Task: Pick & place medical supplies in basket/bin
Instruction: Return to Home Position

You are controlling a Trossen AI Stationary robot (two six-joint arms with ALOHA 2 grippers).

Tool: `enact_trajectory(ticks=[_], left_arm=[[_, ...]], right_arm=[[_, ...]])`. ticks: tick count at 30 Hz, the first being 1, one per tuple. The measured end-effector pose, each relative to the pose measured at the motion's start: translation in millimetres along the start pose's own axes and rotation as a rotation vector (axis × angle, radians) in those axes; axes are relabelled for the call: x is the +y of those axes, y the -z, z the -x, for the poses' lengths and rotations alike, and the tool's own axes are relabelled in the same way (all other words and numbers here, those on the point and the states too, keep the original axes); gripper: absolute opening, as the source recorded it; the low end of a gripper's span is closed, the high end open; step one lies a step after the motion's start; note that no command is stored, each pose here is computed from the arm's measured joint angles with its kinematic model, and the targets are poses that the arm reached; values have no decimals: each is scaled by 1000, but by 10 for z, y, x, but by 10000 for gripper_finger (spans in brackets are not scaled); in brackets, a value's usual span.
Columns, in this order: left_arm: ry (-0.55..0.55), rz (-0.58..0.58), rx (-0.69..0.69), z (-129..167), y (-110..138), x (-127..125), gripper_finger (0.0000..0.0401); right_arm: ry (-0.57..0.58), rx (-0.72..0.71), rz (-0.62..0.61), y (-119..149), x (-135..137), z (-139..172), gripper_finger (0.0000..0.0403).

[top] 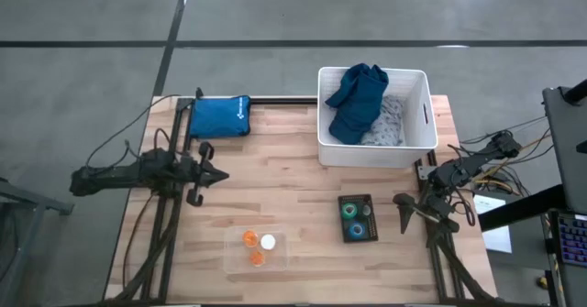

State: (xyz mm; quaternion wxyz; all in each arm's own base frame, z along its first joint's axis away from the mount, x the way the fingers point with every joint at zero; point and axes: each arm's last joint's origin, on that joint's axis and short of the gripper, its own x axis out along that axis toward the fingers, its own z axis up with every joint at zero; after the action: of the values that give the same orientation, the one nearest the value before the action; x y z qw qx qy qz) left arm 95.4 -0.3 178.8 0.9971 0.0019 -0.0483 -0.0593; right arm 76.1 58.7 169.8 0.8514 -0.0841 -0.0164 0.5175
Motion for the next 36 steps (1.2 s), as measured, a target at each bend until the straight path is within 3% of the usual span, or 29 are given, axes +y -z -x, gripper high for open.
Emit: enact_trajectory(ticks=[8,36], left_arm=[[-64,12,104,5,95,18,12],[-69,13,108,4,98,20,12]], right_arm=[[0,0,0,0,0,0,384],[0,0,0,0,0,0,384]])
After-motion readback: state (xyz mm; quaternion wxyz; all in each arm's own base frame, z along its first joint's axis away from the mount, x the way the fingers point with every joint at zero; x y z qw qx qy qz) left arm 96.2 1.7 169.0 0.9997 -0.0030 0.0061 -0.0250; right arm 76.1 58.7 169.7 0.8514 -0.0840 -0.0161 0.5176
